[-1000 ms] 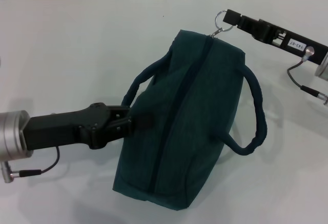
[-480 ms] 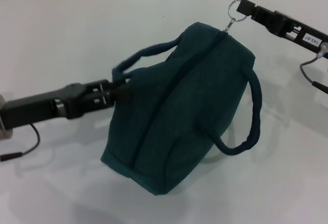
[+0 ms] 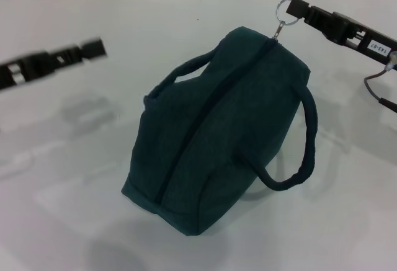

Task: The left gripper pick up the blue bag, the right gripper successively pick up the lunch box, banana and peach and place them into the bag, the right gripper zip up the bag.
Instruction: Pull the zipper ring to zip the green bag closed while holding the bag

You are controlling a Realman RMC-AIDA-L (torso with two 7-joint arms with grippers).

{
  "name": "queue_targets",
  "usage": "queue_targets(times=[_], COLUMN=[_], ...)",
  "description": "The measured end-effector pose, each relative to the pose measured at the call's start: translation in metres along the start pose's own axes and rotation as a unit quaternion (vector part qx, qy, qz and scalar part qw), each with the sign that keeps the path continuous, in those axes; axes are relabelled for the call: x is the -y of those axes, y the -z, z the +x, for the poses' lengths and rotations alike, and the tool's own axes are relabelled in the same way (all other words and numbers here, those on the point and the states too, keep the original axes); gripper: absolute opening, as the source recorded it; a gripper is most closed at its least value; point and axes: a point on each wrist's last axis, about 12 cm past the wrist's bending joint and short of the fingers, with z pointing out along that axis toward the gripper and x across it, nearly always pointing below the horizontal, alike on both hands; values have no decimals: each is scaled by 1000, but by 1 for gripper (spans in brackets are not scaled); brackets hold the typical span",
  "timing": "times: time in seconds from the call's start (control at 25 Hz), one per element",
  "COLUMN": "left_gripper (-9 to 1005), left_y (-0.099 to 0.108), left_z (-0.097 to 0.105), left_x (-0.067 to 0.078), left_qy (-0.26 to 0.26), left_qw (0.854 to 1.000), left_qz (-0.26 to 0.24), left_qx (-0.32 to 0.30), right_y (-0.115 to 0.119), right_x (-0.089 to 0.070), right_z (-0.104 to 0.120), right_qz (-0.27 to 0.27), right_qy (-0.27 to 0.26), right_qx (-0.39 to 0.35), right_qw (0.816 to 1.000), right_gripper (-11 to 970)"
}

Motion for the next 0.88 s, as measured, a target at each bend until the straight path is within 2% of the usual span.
queue_targets(times=[0.12,0.2,0.24,0.28,0.48,0.68,0.88], left_gripper=[875,881,879,876,862,849,835], left_y=[-1,-10,-22,-22,-66,-101,-130], left_z=[-17,-28,-35,-35,-45,-47,-45], left_x=[0,1,2,2,-1,-3,2], left_qy=[-8,-4,3,3,14,23,22], left_qw=[1000,1000,1000,1000,997,988,977], left_qz=[-7,1,10,10,5,-19,-23], left_qx=[15,14,1,1,-80,-152,-209], right_y=[0,1,1,1,-1,-2,-2], right_x=[0,-1,-1,-2,-2,-3,-5], right_z=[0,0,0,0,0,0,2], right_qz=[-2,-4,-6,-7,-10,-15,-20], right_qy=[2,2,2,3,5,6,7], right_qx=[0,0,0,0,0,-1,-2], right_qw=[1000,1000,1000,1000,1000,1000,1000], right_gripper=[15,15,15,15,15,15,16])
